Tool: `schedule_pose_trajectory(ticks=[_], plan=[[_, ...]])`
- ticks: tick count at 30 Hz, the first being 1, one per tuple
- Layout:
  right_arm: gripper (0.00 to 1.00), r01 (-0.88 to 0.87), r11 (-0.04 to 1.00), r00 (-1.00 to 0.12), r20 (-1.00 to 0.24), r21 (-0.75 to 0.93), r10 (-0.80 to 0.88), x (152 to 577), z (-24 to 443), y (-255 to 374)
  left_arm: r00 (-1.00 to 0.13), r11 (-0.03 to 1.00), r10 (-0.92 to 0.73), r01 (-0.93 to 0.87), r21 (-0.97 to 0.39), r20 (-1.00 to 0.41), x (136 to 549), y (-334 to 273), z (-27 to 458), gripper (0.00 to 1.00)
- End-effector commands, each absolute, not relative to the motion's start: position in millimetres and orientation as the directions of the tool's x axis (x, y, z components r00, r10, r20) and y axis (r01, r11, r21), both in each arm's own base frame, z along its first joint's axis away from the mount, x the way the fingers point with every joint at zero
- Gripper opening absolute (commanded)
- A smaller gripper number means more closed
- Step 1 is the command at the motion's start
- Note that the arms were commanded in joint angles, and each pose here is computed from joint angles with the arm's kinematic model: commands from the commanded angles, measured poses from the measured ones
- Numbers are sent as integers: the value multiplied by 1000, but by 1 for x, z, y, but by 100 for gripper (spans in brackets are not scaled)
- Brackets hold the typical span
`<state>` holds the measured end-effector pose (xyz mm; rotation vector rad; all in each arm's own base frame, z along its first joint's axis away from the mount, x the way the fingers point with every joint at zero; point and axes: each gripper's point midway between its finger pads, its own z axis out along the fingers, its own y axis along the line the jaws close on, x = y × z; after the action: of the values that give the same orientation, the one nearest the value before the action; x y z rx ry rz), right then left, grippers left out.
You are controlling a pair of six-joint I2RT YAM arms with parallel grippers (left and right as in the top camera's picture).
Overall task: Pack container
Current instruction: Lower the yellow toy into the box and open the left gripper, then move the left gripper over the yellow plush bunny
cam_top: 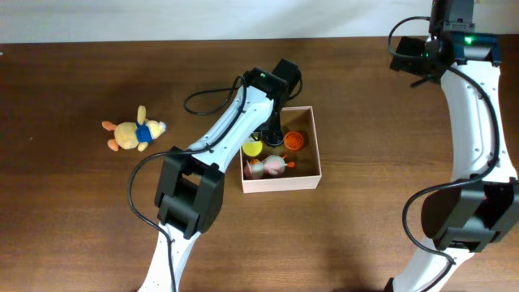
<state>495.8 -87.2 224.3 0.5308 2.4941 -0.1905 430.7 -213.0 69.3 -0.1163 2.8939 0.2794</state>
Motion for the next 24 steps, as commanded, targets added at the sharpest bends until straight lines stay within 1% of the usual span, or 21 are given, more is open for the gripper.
schedule_pose_trajectory(ticks=[1, 2, 4, 5, 10, 13, 21, 24], plan=[[99, 412, 911, -752, -571, -18, 329, 497, 226, -89, -971, 974, -59, -107, 201, -230, 430, -210, 63, 49], [99, 412, 911, -752, -571, -17, 329, 497, 226, -89, -971, 974, -59, -107, 201, -230, 430, -210, 63, 55], [99, 412, 911, -752, -571, -17, 329, 497, 226, -89, -971, 974, -59, -107, 201, -230, 430, -210, 63, 60], [99, 412, 911, -752, -571, -18, 329, 497, 226, -89, -971, 974, -59, -107, 200, -231, 430, -210, 63, 60], [99, 412, 911, -752, -571, -17, 329, 497, 226, -89, -970, 976, -61, -108, 192, -237, 432, -211, 66, 59], [99, 412, 911, -752, -571, -18, 329, 497, 226, -89, -965, 986, -33, -74, 147, -259, 440, -222, 80, 58], [99, 412, 911, -752, -571, -18, 329, 497, 226, -89, -914, 999, 32, 20, 32, -404, 465, -258, 144, 57], [99, 412, 911, -752, -571, -18, 329, 497, 226, -89, -892, 999, 23, 6, 39, -452, 475, -249, 167, 58]])
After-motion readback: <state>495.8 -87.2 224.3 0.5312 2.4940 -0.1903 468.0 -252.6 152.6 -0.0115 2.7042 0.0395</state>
